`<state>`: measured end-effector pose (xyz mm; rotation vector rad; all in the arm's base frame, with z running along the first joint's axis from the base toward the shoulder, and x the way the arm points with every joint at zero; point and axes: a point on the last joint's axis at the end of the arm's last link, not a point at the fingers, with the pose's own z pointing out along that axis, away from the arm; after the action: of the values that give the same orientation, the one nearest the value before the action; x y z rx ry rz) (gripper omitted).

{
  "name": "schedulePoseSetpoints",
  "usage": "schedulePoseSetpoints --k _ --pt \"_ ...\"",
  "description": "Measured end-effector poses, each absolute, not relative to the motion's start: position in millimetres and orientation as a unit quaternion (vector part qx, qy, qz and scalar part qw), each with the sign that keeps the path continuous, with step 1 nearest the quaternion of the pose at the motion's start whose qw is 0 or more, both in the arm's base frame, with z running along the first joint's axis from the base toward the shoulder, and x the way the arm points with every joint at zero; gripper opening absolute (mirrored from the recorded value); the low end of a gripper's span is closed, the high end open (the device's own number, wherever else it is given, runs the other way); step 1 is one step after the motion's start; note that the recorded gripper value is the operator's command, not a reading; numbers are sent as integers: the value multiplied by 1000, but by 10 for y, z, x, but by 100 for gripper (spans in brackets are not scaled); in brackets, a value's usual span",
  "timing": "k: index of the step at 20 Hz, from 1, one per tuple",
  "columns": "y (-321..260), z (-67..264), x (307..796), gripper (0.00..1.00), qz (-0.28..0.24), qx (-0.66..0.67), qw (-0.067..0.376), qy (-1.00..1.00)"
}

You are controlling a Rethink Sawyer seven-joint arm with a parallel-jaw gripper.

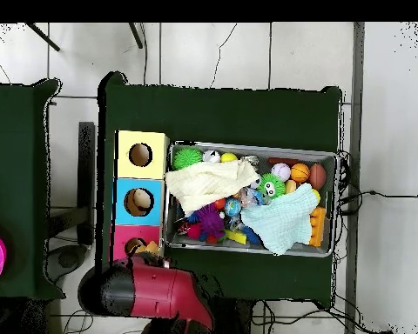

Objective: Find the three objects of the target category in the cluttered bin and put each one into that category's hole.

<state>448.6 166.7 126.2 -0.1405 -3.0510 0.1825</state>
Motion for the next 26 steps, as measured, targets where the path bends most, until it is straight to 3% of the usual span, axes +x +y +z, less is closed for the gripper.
schedulePoseSetpoints --k 13,26 --pt "1975 1244 4712 0 55 -46 21 -997" --pt "1732 1310 4851 0 50 -78 16 -996"
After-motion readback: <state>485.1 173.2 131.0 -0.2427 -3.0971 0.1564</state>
